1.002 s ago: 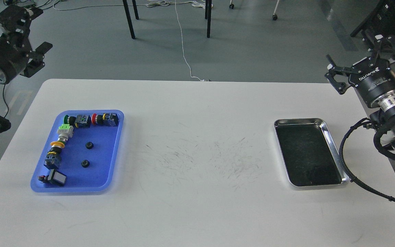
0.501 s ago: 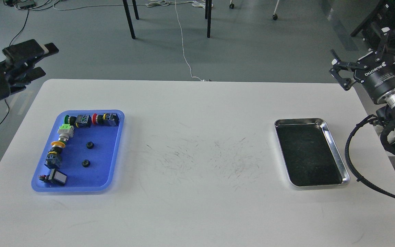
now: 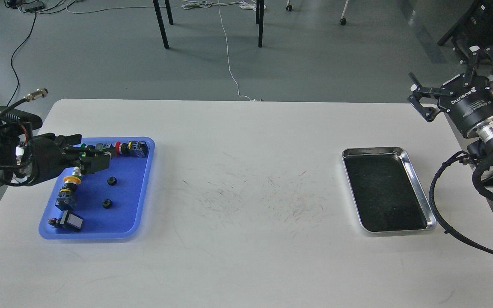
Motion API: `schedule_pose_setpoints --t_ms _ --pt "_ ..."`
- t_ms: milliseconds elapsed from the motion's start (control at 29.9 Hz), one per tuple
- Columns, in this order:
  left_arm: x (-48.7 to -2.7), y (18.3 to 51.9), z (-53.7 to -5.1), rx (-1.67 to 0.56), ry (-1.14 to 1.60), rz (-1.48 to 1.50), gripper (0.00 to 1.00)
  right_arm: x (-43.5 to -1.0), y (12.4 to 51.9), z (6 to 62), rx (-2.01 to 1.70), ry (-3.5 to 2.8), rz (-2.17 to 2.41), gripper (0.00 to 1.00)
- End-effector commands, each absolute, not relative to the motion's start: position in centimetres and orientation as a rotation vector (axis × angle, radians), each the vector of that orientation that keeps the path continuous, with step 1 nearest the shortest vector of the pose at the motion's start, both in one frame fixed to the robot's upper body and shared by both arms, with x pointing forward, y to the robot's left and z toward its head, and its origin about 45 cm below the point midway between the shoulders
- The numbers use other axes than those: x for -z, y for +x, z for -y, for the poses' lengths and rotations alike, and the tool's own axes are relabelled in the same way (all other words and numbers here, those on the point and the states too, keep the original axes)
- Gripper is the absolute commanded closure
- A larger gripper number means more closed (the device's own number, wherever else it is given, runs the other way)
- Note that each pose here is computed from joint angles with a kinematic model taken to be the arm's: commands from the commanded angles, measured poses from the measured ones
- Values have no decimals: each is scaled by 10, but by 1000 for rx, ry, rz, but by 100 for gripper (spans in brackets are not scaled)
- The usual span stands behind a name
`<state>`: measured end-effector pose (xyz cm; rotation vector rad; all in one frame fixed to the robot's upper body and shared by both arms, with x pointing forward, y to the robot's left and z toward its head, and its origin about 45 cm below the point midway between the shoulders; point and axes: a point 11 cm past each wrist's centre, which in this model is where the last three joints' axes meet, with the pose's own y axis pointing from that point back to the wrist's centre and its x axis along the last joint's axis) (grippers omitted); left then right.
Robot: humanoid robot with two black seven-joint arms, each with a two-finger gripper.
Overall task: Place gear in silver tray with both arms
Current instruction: 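Grasp the small black gear in the blue tray with the left gripper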
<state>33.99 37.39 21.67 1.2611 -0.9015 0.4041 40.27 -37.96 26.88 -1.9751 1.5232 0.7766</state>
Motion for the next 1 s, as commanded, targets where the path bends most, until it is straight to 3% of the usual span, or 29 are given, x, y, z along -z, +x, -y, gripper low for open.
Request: schedule_pose_setpoints --t_ms 0,702,969 --pt "-196 343 -364 -358 1285 921 2 -262 399 382 -792 -1968 -1538 1" --pt "-124 342 -378 -314 1387 875 7 -245 389 387 -827 -1946 -1574 1" --pt "-121 339 -381 -287 1404 886 30 -245 389 388 -828 -1946 -1575 1"
